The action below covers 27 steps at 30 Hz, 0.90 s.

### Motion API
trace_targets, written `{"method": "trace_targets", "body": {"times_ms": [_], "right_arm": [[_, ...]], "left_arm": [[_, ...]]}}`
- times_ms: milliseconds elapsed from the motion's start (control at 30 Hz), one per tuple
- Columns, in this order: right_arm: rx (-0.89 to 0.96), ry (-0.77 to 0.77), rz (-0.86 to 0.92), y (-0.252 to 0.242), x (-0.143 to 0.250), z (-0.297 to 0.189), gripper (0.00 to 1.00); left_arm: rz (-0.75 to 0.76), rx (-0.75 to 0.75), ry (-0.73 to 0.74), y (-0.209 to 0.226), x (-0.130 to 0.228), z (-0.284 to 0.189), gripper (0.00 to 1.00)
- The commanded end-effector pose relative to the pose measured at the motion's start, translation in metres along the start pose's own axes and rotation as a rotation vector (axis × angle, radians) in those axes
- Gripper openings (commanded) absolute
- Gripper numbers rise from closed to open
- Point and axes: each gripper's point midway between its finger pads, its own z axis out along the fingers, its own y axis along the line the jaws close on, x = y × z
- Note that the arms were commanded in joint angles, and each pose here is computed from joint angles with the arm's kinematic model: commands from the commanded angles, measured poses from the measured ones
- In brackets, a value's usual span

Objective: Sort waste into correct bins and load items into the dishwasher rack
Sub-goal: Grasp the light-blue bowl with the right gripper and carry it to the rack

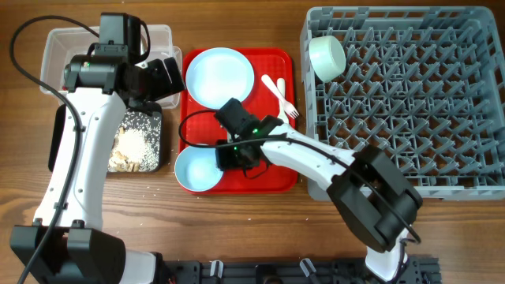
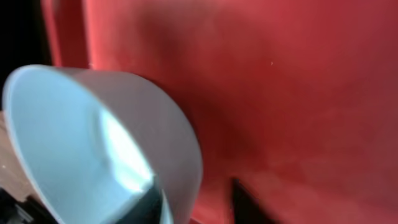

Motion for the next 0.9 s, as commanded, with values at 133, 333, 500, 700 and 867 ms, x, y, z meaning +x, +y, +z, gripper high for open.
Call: {"method": "trace_targets", "body": {"times_ms": [133, 333, 500, 700, 867], "right_arm": [[0.010, 0.008, 0.044, -0.014, -0.006, -0.001, 0.04], [0.013, -0.116, 0.058, -0.035, -0.044, -0.069, 0.05], [0.136, -0.476, 0.158, -0.079, -0.086, -0.202, 0.04], [0.432, -1.002, 0.312, -0.139, -0.069, -0.374, 0.04], [0.838, -1.187, 0.410, -0.185, -0.021, -0.449, 0.04]], "left_arm": [[-0.017, -0.002, -0.034, 0.001, -0.007, -0.009, 1.00], [-0.017, -0.002, -0.034, 0.001, -0.007, -0.009, 1.00], [-0.017, -0.002, -0.034, 0.001, -0.007, -0.009, 1.00], [-0.017, -0.002, -0.034, 0.001, -0.007, -0.009, 1.00], [-0.017, -0.002, -0.034, 0.001, -0.007, -0.009, 1.00]]}}
